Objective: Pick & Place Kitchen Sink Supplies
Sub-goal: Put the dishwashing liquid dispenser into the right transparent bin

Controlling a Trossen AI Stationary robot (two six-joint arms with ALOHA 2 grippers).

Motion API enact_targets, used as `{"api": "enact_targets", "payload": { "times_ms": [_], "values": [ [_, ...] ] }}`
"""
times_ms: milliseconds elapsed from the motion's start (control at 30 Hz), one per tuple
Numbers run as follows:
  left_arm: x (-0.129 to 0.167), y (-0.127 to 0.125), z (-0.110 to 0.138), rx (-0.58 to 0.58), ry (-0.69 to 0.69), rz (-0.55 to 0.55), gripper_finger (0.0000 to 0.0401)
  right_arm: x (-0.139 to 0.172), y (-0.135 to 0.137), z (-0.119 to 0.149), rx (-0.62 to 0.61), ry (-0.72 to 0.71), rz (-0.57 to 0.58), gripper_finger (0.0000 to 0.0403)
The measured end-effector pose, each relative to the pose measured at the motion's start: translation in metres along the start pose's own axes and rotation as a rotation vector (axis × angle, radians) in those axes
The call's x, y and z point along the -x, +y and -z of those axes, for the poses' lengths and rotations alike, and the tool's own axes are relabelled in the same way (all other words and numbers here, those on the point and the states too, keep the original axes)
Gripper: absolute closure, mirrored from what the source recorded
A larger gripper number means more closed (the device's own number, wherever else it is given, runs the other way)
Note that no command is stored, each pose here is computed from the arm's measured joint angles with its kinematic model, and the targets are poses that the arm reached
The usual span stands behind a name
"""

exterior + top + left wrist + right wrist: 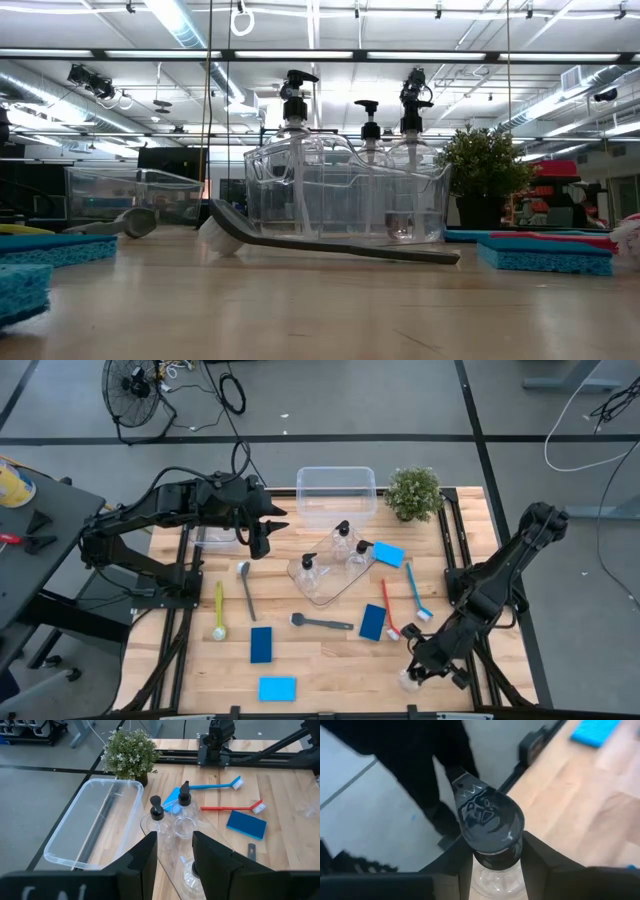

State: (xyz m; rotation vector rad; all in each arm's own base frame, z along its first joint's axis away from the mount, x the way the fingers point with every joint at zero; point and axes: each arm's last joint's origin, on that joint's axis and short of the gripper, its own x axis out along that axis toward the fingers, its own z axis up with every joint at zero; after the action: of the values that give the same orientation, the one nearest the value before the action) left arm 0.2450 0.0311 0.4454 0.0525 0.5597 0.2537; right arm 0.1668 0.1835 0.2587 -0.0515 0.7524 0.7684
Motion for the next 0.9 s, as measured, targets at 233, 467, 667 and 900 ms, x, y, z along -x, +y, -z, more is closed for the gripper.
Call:
{"api": "enact_targets", "payload": {
  "times_ms": [233,467,667,900],
  "values": [
    [0.0,0.0,-0.001,0.002,-0.013,-0.001,0.0273,0.022,-0.012,-0.006,-0.101,-0.08,0.067,0.0281],
    [0.0,0.0,-0.008,-0.044,-0.078,-0.006,0.0273,0.047,-0.031,-0.007,-0.163,-0.135,0.175,0.0281],
    [0.001,0.001,-0.01,-0.068,-0.102,-0.027,0.0273,0.063,-0.049,-0.01,-0.193,-0.19,0.245,0.0282],
    [0.001,0.003,-0.011,-0.066,-0.107,-0.08,0.0273,0.087,-0.072,-0.028,-0.146,-0.232,0.37,0.0282]
  ]
}}
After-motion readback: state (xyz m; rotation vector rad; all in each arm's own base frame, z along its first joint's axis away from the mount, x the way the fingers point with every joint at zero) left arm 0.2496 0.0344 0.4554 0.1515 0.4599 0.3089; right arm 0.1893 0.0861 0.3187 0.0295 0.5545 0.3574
